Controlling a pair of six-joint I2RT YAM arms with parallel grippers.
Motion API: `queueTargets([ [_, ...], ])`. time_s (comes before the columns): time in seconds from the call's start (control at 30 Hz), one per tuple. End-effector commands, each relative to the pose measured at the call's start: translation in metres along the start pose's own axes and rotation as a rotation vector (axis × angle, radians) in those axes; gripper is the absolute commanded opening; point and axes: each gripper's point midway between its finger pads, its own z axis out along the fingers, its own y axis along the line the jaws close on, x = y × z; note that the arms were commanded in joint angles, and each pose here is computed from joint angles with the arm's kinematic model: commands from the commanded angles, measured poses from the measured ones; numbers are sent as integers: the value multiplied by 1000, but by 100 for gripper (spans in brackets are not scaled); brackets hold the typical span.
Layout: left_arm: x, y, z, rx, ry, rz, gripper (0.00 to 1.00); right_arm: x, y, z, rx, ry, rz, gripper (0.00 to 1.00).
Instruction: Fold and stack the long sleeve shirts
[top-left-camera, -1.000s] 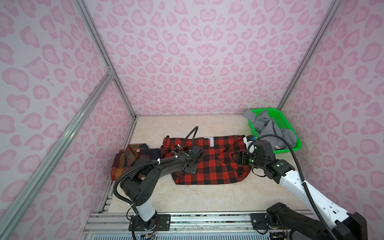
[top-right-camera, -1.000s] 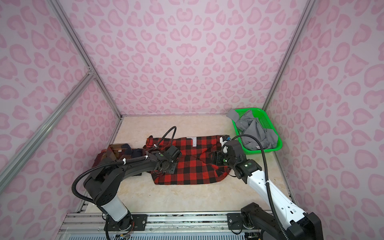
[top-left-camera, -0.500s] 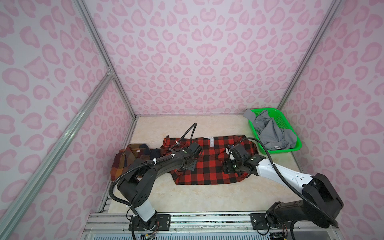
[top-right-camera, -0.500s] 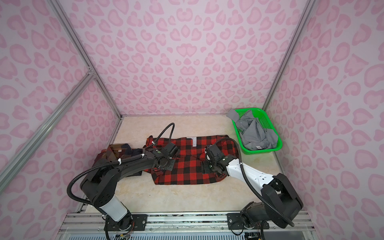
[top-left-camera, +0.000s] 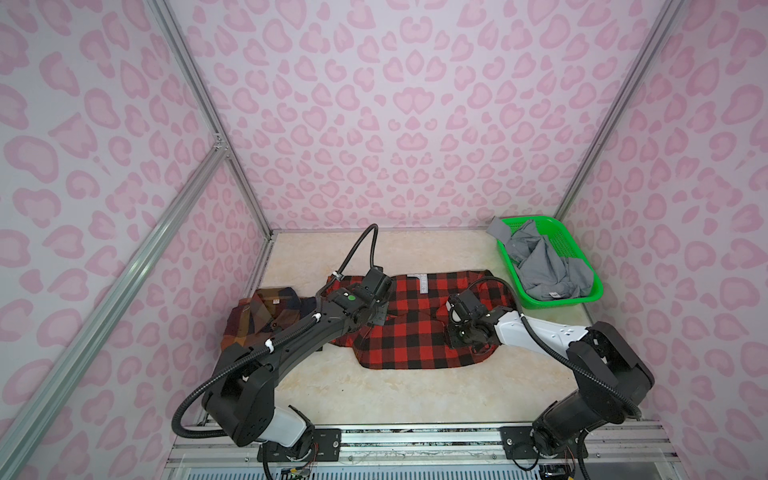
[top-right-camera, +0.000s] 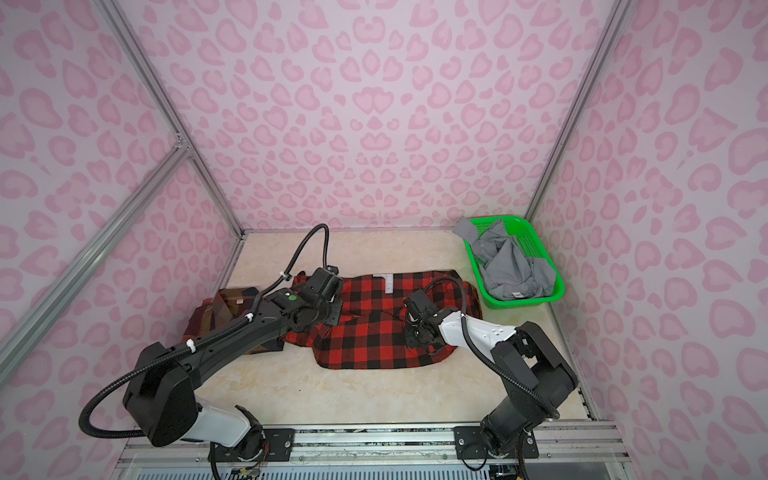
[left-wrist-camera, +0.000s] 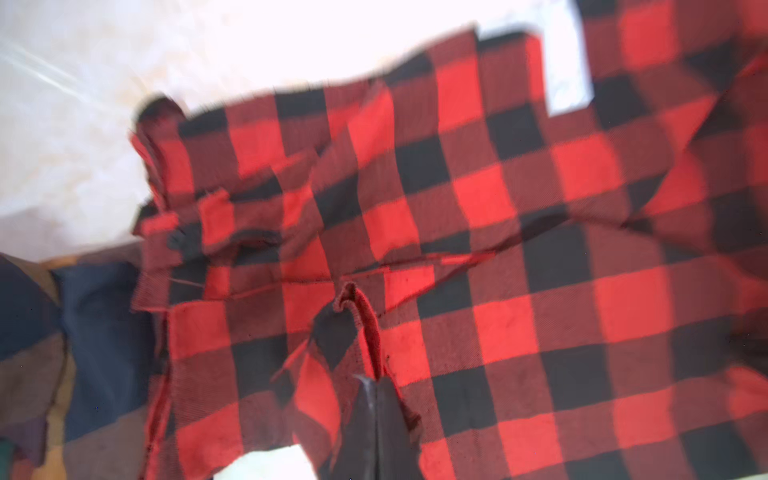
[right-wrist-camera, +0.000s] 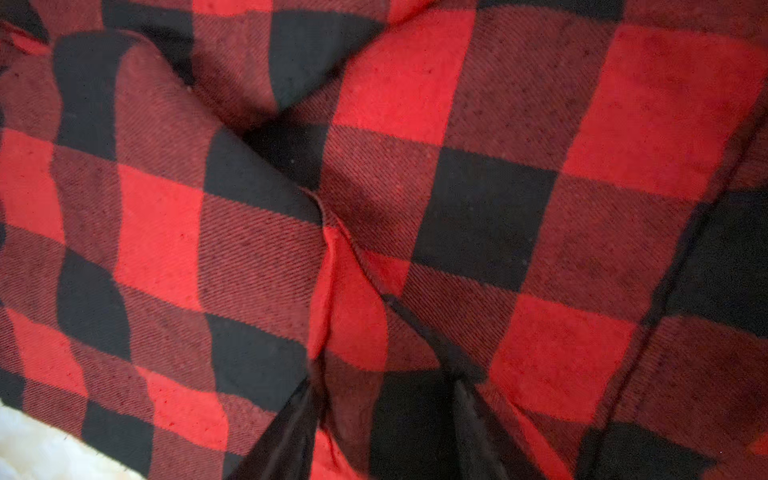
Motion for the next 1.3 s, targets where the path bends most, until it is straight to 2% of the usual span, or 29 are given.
queueTargets([
  [0.0,-26,-3,-25,50,-89,7,4,-8,-2,2,19,-21,-20,39],
  [0.03,-33,-3,-32,59,-112,10,4,-8,-3,2,26,-19,-22,30],
  [0.17,-53,-2,-57,92,-203,15,4,-12,-5,-2,38,-32,-19,13],
  [0.27,-66,-1,-75,113,-271,19,4,-17,-7,-8,37,-48,-10,3],
  [0.33,-74,-1,-86,129,-316,22,4,-20,-9,-11,31,-54,-1,0],
  [0.6,-103,-1,-124,188,-485,18,4,-32,-21,-25,23,-88,53,0],
  [0.87,-137,5,-150,224,-682,-11,4,-66,-65,-47,32,-177,212,0],
  [1.0,-142,12,-143,226,-718,-44,4,-78,-73,-43,-1,-168,265,0],
  [1.13,-135,19,-124,226,-715,-83,4,-82,-77,-34,27,-126,263,0],
  [1.27,-122,28,-106,206,-707,-121,4,-79,-89,-30,102,-104,272,9],
])
